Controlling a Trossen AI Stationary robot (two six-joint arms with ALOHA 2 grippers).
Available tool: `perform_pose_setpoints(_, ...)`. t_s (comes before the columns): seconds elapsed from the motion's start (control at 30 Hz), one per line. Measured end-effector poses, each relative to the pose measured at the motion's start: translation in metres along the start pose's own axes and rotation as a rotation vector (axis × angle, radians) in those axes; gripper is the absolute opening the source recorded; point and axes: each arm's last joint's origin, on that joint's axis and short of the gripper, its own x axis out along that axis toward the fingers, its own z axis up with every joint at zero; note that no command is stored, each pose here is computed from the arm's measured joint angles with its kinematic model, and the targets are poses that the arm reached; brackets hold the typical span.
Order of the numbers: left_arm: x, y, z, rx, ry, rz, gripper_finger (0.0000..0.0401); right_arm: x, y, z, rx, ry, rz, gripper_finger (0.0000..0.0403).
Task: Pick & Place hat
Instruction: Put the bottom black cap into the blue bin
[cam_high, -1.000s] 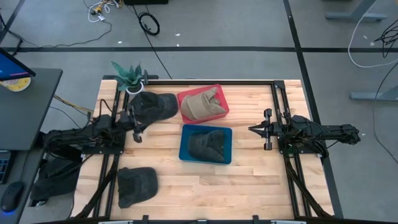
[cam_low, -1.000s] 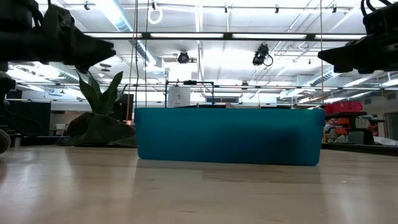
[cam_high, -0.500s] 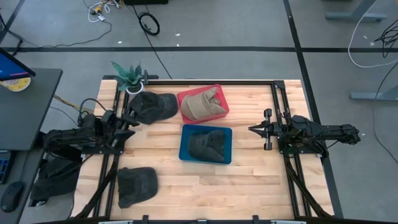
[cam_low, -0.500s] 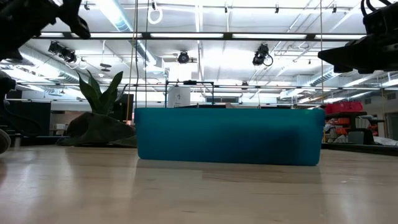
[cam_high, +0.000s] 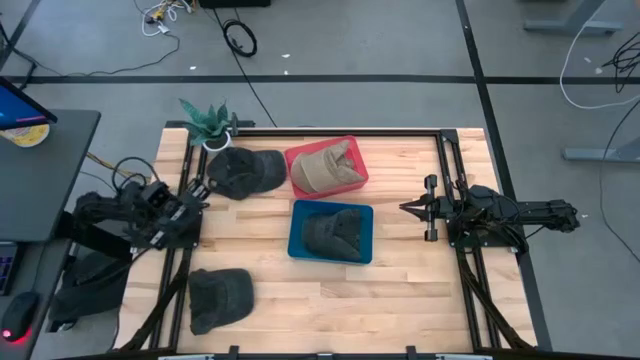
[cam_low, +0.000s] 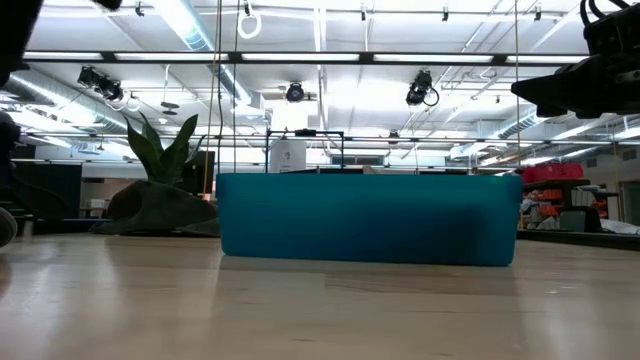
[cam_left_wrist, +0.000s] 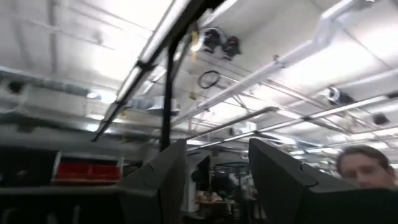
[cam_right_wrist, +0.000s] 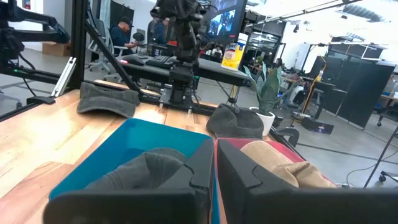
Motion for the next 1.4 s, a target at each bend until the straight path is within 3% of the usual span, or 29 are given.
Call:
perform_pose_setpoints(0.2,0.023,-0.009,0.006,-0.012,0.056,-0.135,0.0177,0.0,0.0,0.0,0.0,0.0,0.0,0.0024)
perform_pose_setpoints(0.37,0.052,-0.02,0.007,0.028,0.124,-0.317,0.0177,0.0,0.0,0.0,0.0,0.0,0.0,0.0024)
perform_pose_setpoints(0.5,0.077,-0.031,0.001,0.048,0.259,-0.393,0.0177,0.0,0.0,0.0,0.0,0.0,0.0,0.0024)
perform_pose_setpoints(0.73,0.117,-0.053,-0.019,0.146,0.577,-0.313,0.0177,0.0,0.0,0.0,0.0,0.0,0.0,0.0024)
perform_pose_setpoints(1.0,0.148,-0.085,-0.037,0.202,0.808,-0.347,0.0177,0.0,0.0,0.0,0.0,0.0,0.0,0.0024)
perform_pose_setpoints(1.23,0.157,-0.111,-0.052,0.297,1.04,-0.241,0.0177,0.0,0.0,0.0,0.0,0.0,0.0,0.0024)
perform_pose_setpoints(1.4,0.158,-0.121,-0.063,0.308,1.179,-0.221,0.0177,0.0,0.0,0.0,0.0,0.0,0.0,0.0024)
